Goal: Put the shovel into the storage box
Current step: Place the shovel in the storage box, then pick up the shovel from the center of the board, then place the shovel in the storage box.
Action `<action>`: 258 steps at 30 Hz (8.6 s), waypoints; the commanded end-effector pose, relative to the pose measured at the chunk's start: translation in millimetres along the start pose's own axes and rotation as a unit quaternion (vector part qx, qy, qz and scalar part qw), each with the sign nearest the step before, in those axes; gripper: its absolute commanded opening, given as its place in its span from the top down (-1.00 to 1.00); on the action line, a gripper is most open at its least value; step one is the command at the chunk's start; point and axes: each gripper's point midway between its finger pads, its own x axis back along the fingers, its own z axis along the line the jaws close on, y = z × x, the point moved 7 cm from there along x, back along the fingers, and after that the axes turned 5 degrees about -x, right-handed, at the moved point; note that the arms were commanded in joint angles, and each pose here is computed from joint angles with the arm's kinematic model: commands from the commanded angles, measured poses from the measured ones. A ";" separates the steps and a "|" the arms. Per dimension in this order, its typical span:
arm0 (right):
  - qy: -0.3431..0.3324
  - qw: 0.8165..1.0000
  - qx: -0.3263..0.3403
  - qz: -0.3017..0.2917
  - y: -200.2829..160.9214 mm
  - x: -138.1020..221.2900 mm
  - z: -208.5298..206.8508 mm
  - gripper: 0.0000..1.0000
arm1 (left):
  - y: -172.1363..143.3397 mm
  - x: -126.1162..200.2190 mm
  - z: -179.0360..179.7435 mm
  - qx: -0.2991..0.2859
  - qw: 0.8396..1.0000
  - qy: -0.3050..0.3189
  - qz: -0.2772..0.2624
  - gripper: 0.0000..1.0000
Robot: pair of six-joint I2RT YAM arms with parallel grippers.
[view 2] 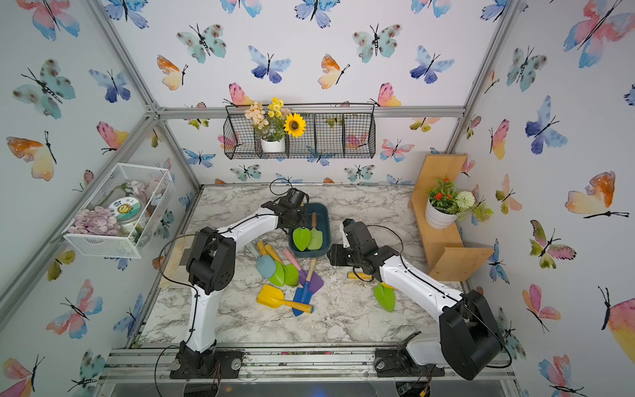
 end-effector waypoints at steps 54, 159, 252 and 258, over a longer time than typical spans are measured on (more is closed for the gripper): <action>-0.037 0.999 0.027 -0.001 15.5 2.5 3.0 -0.12 | -41.4 158.4 5.8 -0.056 0.991 -0.109 -0.046 0.06; -0.345 0.878 0.180 0.279 -19.6 -22.6 -71.5 -0.43 | -223.8 165.2 10.7 -0.135 0.965 -0.204 0.094 -0.21; -0.054 0.985 0.159 0.036 155.3 -71.0 107.7 0.50 | -160.6 176.7 52.7 0.016 0.987 -0.157 0.025 -0.18; -0.068 0.984 0.153 0.057 146.1 -90.0 97.0 0.43 | -161.7 177.7 55.8 0.019 0.987 -0.157 0.022 -0.18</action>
